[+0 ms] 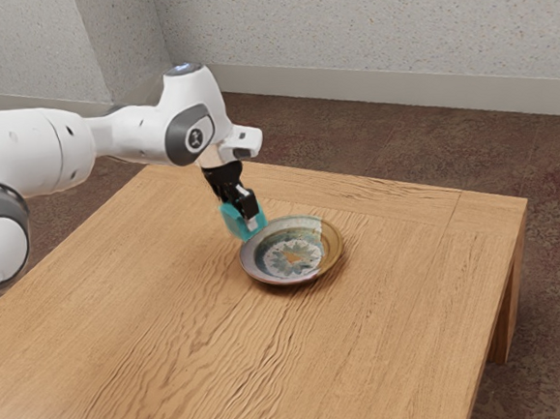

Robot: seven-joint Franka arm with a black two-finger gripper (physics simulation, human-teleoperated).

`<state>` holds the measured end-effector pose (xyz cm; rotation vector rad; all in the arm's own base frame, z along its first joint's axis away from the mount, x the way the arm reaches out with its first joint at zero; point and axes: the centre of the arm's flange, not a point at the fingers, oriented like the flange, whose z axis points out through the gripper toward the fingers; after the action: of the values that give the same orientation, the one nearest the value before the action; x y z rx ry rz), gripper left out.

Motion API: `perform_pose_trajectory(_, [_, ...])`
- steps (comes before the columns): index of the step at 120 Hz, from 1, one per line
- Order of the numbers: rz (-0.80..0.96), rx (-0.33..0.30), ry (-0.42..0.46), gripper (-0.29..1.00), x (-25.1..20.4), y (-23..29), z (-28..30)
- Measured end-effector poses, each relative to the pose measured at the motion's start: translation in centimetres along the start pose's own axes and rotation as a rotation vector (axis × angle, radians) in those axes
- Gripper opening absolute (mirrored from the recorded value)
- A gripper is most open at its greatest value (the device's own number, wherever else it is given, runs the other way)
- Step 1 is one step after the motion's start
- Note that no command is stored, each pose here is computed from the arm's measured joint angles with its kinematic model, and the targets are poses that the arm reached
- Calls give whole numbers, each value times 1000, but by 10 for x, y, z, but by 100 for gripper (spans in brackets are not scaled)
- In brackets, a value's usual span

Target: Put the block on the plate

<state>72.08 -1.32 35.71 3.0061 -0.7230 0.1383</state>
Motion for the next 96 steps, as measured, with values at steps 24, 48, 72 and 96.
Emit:
perform_pose_trajectory(24, [50, -38, 22, 42, 30, 37, 46])
perform_pose_trajectory(48, [59, -34, 42, 56, 36, 40, 53])
perform_pose_trajectory(72, [84, 14, 92, 65, 32, 54, -36])
perform_pose_trajectory(96, [119, 25, 45, 68, 9, 86, -117])
